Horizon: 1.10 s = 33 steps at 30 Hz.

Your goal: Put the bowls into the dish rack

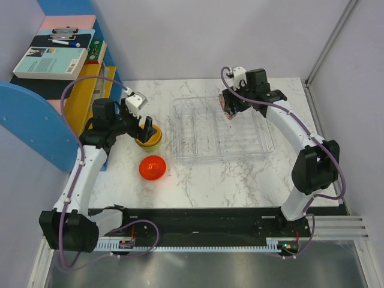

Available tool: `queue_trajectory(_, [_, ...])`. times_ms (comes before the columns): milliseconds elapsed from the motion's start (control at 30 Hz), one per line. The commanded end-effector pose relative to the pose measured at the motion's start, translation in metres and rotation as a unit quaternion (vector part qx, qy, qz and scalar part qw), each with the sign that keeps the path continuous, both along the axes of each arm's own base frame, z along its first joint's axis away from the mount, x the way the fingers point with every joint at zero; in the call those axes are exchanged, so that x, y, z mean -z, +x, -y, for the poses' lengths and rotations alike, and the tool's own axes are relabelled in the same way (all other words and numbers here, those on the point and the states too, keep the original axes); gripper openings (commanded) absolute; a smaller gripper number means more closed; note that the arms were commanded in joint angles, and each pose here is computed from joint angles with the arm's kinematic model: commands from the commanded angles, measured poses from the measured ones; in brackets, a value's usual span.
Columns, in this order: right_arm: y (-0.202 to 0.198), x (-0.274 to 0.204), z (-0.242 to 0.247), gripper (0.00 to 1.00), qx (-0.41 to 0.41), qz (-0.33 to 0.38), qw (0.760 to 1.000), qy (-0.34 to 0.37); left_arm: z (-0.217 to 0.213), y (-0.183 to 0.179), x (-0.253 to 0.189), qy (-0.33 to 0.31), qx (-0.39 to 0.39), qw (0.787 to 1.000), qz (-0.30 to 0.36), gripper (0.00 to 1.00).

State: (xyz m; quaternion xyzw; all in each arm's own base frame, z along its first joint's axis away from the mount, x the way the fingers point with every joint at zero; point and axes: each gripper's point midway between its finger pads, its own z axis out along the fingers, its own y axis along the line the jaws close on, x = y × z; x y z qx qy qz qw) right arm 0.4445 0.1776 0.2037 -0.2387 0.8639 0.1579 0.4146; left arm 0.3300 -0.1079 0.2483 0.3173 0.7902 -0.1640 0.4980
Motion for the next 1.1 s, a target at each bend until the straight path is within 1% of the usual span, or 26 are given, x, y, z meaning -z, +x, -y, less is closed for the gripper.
queue_trajectory(0, [0.022, -0.03, 0.012, 0.0, 0.004, 0.094, 0.987, -0.127, -0.018, -0.008, 0.005, -0.003, -0.022, 1.0, 0.001, 1.0])
queue_trajectory(133, [0.026, -0.031, -0.002, 0.0, -0.012, 0.119, 0.977, -0.177, -0.047, -0.008, 0.009, -0.007, -0.07, 0.998, 0.008, 1.0])
queue_trajectory(300, [0.031, -0.024, -0.014, 0.0, -0.027, 0.13, 0.967, -0.218, -0.067, -0.01, 0.009, -0.02, -0.099, 0.995, 0.019, 1.0])
queue_trajectory(433, [0.028, -0.021, -0.033, 0.0, -0.063, 0.146, 0.955, -0.251, -0.08, -0.01, 0.01, -0.036, -0.12, 0.992, 0.022, 1.0])
queue_trajectory(567, [0.026, -0.011, -0.047, 0.0, -0.095, 0.155, 0.941, -0.287, -0.084, -0.009, 0.013, -0.046, -0.125, 0.991, 0.019, 1.0])
queue_trajectory(733, [0.021, -0.001, -0.064, 0.0, -0.133, 0.161, 0.926, -0.314, -0.085, -0.008, 0.016, -0.05, -0.125, 0.991, 0.012, 1.0])
queue_trajectory(933, [0.025, 0.007, -0.077, 0.0, -0.145, 0.171, 0.908, -0.355, -0.084, -0.008, 0.018, -0.051, -0.123, 0.991, 0.01, 1.0])
queue_trajectory(1067, [0.03, 0.015, -0.082, 0.0, -0.155, 0.172, 0.9, -0.369, -0.084, -0.008, 0.018, -0.053, -0.123, 0.991, 0.01, 1.0])
